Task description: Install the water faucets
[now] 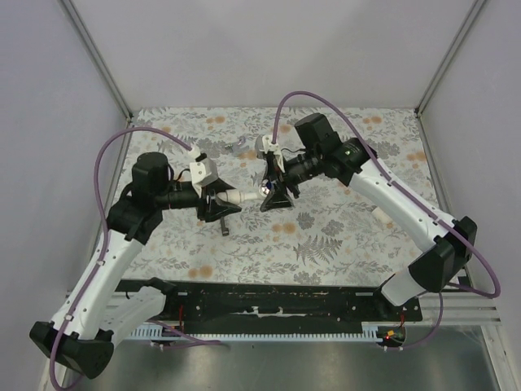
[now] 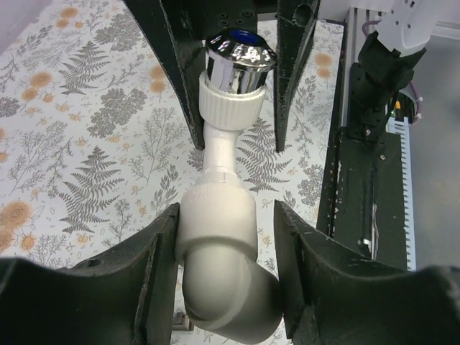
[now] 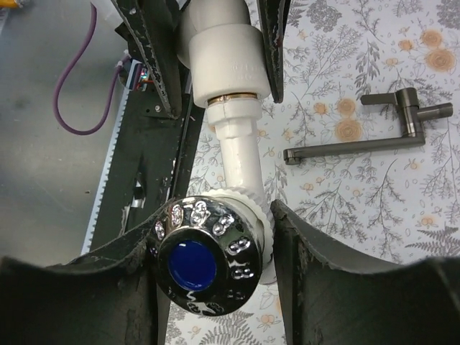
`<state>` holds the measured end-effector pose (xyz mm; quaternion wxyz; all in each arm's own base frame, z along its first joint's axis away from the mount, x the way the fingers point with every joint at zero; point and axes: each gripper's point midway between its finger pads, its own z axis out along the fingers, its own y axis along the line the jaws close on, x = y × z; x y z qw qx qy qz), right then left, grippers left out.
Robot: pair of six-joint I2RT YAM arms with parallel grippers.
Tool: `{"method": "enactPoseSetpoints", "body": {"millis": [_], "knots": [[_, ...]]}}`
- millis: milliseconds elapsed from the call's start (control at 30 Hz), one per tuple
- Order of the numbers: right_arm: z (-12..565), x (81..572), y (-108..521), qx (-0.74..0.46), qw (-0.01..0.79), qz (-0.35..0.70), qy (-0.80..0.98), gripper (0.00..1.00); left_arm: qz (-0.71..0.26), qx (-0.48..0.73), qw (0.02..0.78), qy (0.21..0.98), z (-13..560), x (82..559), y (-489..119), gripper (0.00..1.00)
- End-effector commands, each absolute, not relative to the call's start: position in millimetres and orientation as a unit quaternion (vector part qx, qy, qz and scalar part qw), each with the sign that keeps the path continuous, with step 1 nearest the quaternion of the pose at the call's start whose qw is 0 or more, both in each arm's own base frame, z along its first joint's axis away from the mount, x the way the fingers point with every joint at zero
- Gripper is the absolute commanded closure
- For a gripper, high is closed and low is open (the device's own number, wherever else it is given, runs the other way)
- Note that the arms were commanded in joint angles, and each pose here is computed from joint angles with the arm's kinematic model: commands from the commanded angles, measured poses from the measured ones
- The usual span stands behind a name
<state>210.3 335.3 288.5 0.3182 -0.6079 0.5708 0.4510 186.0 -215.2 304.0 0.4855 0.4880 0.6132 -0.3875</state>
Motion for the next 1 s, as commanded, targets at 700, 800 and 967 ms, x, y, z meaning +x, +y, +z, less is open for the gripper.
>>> {"method": "enactPoseSetpoints", "body": {"millis": [700, 800, 967], "knots": [[262.5, 254.6, 296.4, -0.375, 0.416, 0.41, 0.72, 0.02, -0.465, 0.101, 0.51, 0.717, 310.6, 286.9, -222.5, 0.98], [237.1, 262.2, 289.1, -0.368, 0.406, 0.375, 0.747, 0.02, -0.39, 0.101, 0.512, 0.759, 282.8, 293.3, -204.4, 0.96], [173.0, 262.7, 282.0, -0.411, 0.358, 0.263, 0.796, 0.05, -0.322, 0.057, 0.508, 0.797, 253.1, 292.6, -177.4, 0.52]]}}
